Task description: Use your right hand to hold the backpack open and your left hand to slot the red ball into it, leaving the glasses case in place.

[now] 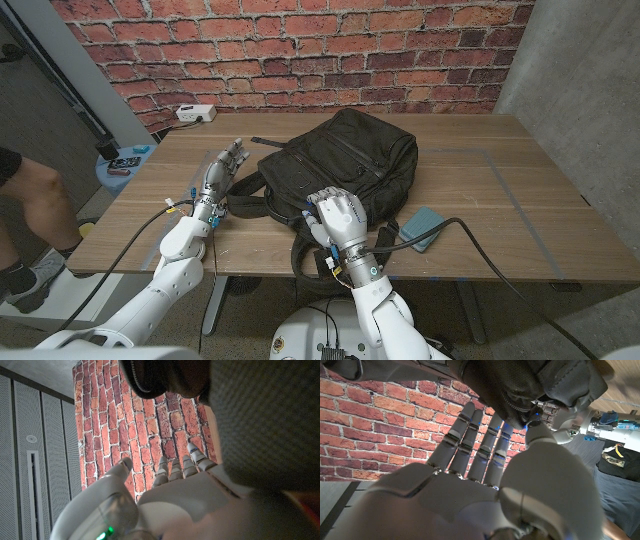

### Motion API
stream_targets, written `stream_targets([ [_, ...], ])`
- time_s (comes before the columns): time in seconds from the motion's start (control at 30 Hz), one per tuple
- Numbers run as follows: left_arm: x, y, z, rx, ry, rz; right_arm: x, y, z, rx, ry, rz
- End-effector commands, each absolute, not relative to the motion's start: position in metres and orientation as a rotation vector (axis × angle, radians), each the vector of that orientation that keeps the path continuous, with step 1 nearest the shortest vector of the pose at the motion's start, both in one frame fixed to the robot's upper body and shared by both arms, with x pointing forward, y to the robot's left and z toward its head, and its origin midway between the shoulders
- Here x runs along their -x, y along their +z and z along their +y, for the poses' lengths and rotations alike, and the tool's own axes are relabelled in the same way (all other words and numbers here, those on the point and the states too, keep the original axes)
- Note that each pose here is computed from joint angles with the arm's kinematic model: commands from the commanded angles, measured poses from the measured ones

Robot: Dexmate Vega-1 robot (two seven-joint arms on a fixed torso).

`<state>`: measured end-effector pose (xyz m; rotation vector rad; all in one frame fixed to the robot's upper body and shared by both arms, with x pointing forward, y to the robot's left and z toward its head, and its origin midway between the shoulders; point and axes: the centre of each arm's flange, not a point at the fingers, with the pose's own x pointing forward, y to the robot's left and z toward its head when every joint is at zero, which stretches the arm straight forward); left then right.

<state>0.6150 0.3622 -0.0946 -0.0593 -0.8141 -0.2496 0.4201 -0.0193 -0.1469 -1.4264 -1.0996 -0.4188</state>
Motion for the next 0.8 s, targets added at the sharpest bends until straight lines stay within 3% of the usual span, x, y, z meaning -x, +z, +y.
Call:
stream_targets([
  [0.03, -0.618, -0.093, 0.359, 0.054, -0.258, -0.806, -0.425, -0.143, -0.033, 1.526, -0.449, -1.138],
  [0.33, -0.619, -0.092, 0.357, 0.051, -0.266, -0.802, -0.425, -0.139, -0.042, 1.598, -0.445, -1.161],
  [0.8, -0.618, -0.092, 0.353, 0.056, -0.259, -0.8, -0.422, -0.132, -0.044, 1.504, -0.477, -1.231],
])
